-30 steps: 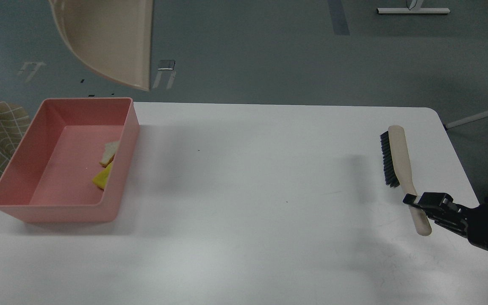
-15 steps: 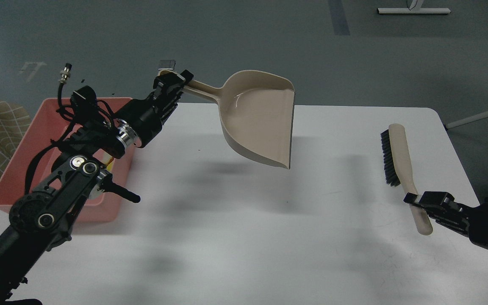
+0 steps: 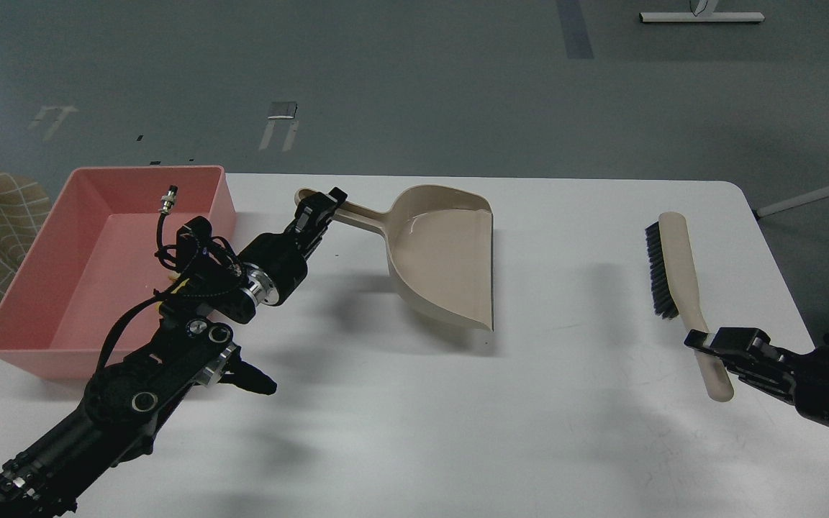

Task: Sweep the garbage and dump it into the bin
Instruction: 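Lower the dustpan back onto the table with the left gripper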

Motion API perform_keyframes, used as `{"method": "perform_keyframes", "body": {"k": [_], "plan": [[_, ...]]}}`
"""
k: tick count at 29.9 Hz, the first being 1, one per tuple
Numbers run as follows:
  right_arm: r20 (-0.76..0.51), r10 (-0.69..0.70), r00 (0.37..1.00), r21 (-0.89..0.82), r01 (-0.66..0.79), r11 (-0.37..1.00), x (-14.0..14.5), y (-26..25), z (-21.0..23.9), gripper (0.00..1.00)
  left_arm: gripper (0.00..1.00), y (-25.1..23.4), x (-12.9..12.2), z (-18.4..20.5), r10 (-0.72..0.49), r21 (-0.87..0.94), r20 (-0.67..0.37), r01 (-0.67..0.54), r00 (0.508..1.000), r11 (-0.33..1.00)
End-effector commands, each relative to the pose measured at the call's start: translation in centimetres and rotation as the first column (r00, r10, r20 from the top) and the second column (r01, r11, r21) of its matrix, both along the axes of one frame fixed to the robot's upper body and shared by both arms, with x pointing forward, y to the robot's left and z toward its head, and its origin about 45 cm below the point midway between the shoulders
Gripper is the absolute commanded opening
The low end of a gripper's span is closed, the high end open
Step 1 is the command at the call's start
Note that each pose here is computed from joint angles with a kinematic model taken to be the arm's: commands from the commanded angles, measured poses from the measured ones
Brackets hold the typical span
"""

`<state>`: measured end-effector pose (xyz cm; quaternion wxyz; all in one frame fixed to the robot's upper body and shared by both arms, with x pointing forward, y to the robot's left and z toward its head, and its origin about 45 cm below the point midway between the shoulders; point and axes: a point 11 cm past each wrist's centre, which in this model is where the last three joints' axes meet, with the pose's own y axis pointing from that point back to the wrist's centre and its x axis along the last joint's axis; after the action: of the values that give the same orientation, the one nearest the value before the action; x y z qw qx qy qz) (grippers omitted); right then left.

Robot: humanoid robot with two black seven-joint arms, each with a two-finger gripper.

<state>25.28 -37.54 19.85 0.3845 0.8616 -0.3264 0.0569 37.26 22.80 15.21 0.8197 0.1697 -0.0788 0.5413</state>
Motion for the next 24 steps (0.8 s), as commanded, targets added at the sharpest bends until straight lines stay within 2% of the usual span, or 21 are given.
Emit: {"method": "perform_keyframes", "body": {"k": [1,10,15,16,17,18,19,20,22,24], "plan": [[-0.001,0.001,1.0,0.002,-0.001,1.0,0.0,0.1,-0.1,0.0,0.0,0.3,-1.0,-1.3,0.01,0.003,-0.029,-0.01,1.0,1.0],[-0.004,0.002,1.0,0.005,-0.002,1.0,-0.1,0.2,-0.2,0.0,0.0,1.1,-1.5,-2.3,0.033,0.007,-0.039,-0.032,0.999,0.999],[-0.005,0.002,1.0,0.006,-0.002,1.0,-0.1,0.3,-0.2,0.0,0.13,1.6,-1.9,-3.3,0.048,0.017,-0.065,-0.047,0.997,0.999],[-0.007,0.002,1.0,0.006,-0.002,1.0,-0.1,0.3,-0.3,0.0,0.22,1.6,-1.9,-3.3,0.044,0.016,-0.067,-0.043,0.997,0.999],[-0.007,0.001,1.0,0.005,-0.001,1.0,-0.1,0.2,-0.3,0.0,0.39,1.7,-2.1,-3.5,0.046,0.017,-0.072,-0.045,0.996,0.999],[-0.006,0.001,1.0,0.006,-0.001,1.0,-0.1,0.2,-0.3,0.0,0.51,1.7,-2.3,-3.7,0.045,0.016,-0.076,-0.044,0.996,0.999],[-0.007,0.0,1.0,0.003,0.0,1.0,-0.1,0.2,-0.3,0.0,0.76,1.8,-2.4,-3.8,0.045,0.012,-0.081,-0.044,0.996,0.999],[-0.007,0.001,1.0,0.005,-0.001,1.0,-0.1,0.2,-0.3,0.0,0.87,1.8,-2.4,-3.8,0.045,0.009,-0.079,-0.044,0.996,0.999],[-0.008,0.0,1.0,0.003,0.0,1.0,-0.1,0.2,-0.3,0.0,0.96,1.8,-2.4,-3.7,0.041,0.005,-0.08,-0.041,0.996,0.999],[-0.008,0.0,1.0,0.001,0.0,1.0,-0.1,0.1,-0.3,0.0,0.97,1.9,-2.5,-3.8,0.028,0.005,-0.086,-0.027,0.996,1.0]]}}
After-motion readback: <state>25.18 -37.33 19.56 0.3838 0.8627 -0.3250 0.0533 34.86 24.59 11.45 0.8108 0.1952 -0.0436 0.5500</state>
